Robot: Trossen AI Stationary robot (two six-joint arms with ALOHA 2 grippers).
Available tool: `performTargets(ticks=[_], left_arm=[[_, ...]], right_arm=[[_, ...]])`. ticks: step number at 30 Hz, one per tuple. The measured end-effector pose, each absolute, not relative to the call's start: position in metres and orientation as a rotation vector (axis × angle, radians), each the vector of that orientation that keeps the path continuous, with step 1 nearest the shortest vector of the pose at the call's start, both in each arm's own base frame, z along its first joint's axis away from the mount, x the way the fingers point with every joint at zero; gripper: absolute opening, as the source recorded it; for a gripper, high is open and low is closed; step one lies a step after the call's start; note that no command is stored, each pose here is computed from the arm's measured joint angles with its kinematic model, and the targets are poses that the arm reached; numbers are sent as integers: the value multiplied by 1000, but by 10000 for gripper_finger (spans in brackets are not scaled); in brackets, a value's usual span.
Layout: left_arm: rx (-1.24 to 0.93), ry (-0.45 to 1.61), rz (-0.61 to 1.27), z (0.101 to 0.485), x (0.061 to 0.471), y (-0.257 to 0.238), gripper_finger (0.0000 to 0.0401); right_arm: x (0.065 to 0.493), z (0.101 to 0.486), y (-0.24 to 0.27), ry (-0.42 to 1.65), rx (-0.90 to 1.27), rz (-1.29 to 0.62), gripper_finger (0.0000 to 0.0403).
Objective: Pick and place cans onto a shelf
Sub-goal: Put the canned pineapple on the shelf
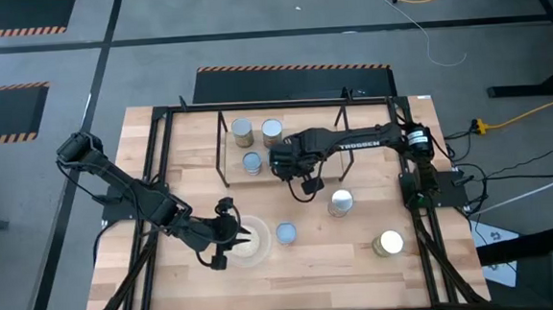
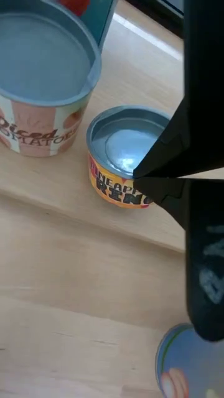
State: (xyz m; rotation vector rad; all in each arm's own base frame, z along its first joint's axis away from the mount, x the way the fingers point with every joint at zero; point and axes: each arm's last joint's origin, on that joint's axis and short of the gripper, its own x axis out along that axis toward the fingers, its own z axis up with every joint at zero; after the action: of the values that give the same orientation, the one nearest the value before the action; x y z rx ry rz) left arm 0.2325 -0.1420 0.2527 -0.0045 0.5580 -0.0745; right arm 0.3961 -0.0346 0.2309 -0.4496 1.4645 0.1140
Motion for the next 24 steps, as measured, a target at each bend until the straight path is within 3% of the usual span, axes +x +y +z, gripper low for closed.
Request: performTargets(ticks=[13,24], left_arm=[[-30,559,-69,253,232,-142,76],[-72,561,-56,253,232,-142,76]], right_arm=[[396,231,-39,1457,-403,142,28],[396,231,-39,1457,-402,141,86]])
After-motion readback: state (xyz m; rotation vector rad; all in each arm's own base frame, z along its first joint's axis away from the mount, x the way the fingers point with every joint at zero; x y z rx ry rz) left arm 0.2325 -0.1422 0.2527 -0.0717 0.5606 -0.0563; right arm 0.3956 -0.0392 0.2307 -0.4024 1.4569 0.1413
